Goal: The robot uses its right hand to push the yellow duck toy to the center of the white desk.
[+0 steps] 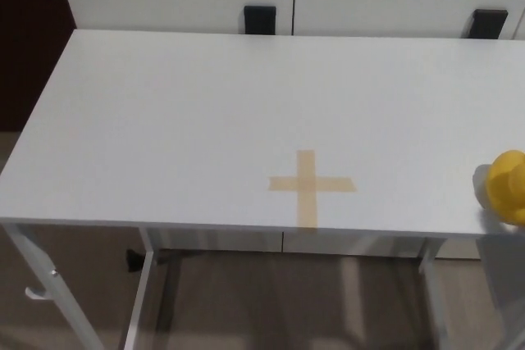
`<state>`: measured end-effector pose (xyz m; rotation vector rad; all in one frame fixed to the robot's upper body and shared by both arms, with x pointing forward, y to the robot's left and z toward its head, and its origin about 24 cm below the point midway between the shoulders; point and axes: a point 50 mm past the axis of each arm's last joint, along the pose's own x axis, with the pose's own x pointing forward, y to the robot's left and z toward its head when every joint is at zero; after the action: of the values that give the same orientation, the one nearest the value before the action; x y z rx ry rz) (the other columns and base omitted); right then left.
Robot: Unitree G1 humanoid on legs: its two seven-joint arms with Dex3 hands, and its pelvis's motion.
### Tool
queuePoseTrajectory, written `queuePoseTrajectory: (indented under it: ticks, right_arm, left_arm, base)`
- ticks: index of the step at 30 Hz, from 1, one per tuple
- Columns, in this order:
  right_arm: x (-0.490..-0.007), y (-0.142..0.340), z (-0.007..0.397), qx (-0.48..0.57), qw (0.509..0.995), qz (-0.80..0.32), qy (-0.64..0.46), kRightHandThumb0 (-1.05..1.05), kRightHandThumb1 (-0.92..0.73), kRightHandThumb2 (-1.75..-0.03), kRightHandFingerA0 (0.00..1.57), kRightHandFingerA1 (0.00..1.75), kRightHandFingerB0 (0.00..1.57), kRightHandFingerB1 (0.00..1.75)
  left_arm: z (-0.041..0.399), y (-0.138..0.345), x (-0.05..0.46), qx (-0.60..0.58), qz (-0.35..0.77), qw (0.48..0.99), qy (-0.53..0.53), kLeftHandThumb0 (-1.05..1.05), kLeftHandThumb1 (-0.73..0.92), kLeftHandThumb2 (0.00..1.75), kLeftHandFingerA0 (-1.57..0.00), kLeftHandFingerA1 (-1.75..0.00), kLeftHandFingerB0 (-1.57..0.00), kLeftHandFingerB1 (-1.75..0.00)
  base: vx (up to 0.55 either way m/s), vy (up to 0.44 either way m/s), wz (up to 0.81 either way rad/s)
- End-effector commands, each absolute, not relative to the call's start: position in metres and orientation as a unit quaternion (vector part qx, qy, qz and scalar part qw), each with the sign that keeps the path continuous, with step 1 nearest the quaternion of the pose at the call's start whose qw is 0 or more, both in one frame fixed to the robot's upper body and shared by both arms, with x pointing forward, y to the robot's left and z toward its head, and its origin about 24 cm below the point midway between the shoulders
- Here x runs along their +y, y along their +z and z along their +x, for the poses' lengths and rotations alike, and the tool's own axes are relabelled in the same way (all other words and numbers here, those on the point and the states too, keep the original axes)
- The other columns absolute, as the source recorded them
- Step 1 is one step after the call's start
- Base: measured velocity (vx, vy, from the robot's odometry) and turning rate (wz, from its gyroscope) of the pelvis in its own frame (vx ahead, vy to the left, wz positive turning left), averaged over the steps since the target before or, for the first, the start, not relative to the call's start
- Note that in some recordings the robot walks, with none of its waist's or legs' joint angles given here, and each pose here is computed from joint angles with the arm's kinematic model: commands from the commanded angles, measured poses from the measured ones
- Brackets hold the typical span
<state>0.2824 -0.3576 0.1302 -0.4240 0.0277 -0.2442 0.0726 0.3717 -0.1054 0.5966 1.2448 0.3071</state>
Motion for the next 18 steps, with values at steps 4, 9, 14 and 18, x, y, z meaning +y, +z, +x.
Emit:
queuePoseTrajectory:
  ticks: [4,9,14,18]
  right_arm:
    - [-0.344,0.098,0.292,0.056,0.966,-0.227,-0.110,-0.77,-0.79,-1.21,0.03,0.48,0.04,0.39]
    - [-0.333,0.084,0.300,0.087,0.967,-0.222,-0.085,-0.91,-0.84,-1.21,0.01,0.45,0.11,0.36]
    - [-0.324,0.077,0.304,0.093,0.969,-0.218,-0.071,-0.89,-0.86,-1.19,0.02,0.47,0.10,0.38]
    - [-0.314,0.067,0.307,0.107,0.966,-0.226,-0.062,-0.87,-0.85,-1.21,0.05,0.50,0.05,0.44]
  left_arm:
    - [0.074,-0.104,0.373,0.564,0.282,0.764,0.139,-0.15,0.65,0.70,-0.87,-0.70,-0.82,-0.56]
    - [0.072,-0.105,0.372,0.567,0.289,0.761,0.125,-0.15,0.67,0.70,-0.85,-0.65,-0.77,-0.57]
    - [0.071,-0.105,0.371,0.567,0.289,0.762,0.124,-0.15,0.66,0.70,-0.86,-0.69,-0.79,-0.58]
    - [0.072,-0.105,0.371,0.564,0.285,0.764,0.129,-0.13,0.66,0.73,-0.85,-0.68,-0.80,-0.59]
  base:
    - [0.00,0.000,0.00]
    - [0.00,0.000,0.00]
    - [0.00,0.000,0.00]
    - [0.00,0.000,0.00]
